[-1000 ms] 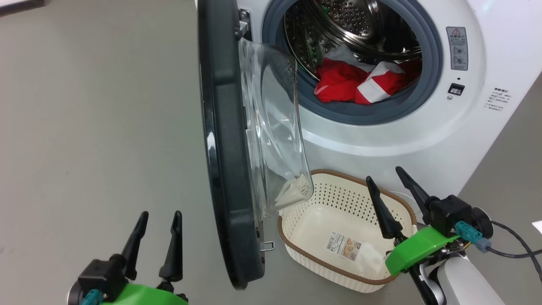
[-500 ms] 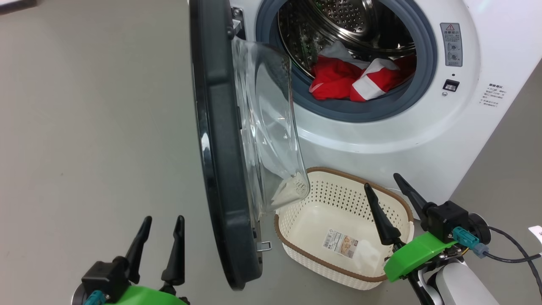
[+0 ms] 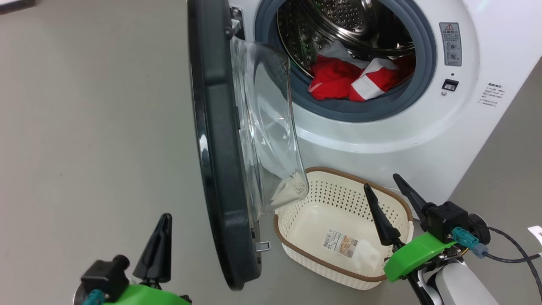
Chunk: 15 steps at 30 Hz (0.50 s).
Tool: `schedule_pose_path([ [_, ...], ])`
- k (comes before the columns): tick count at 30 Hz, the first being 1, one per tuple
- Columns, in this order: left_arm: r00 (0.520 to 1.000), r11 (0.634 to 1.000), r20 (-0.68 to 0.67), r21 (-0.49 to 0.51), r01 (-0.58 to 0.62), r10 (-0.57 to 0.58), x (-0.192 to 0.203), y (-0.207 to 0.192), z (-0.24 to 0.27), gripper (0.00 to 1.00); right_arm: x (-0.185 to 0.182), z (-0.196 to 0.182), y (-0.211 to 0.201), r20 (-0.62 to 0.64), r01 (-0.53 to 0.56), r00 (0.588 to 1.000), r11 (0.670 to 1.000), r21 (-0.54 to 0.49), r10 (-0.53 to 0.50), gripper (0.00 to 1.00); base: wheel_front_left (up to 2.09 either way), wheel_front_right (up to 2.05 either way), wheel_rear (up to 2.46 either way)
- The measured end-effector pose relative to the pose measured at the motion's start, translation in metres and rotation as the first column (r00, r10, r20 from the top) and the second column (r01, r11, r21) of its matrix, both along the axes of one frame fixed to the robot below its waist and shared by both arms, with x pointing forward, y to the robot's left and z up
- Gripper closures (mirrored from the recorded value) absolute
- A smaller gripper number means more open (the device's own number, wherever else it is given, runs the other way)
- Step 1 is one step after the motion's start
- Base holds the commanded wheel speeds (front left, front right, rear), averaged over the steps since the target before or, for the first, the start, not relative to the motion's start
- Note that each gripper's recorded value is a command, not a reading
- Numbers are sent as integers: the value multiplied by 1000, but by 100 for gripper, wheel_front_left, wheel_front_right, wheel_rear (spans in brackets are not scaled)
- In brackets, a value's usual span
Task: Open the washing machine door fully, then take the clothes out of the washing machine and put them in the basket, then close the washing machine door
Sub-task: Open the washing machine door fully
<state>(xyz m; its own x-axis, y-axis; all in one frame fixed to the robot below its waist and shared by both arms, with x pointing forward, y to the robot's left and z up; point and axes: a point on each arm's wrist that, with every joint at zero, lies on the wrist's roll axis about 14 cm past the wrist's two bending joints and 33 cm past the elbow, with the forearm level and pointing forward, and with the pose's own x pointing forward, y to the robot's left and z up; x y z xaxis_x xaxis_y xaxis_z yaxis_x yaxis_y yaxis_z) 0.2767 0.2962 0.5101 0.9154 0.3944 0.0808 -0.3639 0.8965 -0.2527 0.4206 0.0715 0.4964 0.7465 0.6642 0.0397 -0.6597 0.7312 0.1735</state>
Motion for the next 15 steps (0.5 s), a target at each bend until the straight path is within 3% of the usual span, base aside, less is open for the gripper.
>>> schedule_pose_path([
  [6,988,999,152,-40,-13,19,4,5,40,100,0,2,-2,4,6,1000,1000,0,-6,0,0,0,0],
  [10,947,999,319,-53,-10,27,6,7,92,100,2,1,-6,2,18,1000,1000,-1,-18,0,0,0,0],
  [15,913,1000,408,-20,14,-4,5,-6,126,100,1,2,-9,4,28,1000,1000,-4,-28,0,0,0,0],
])
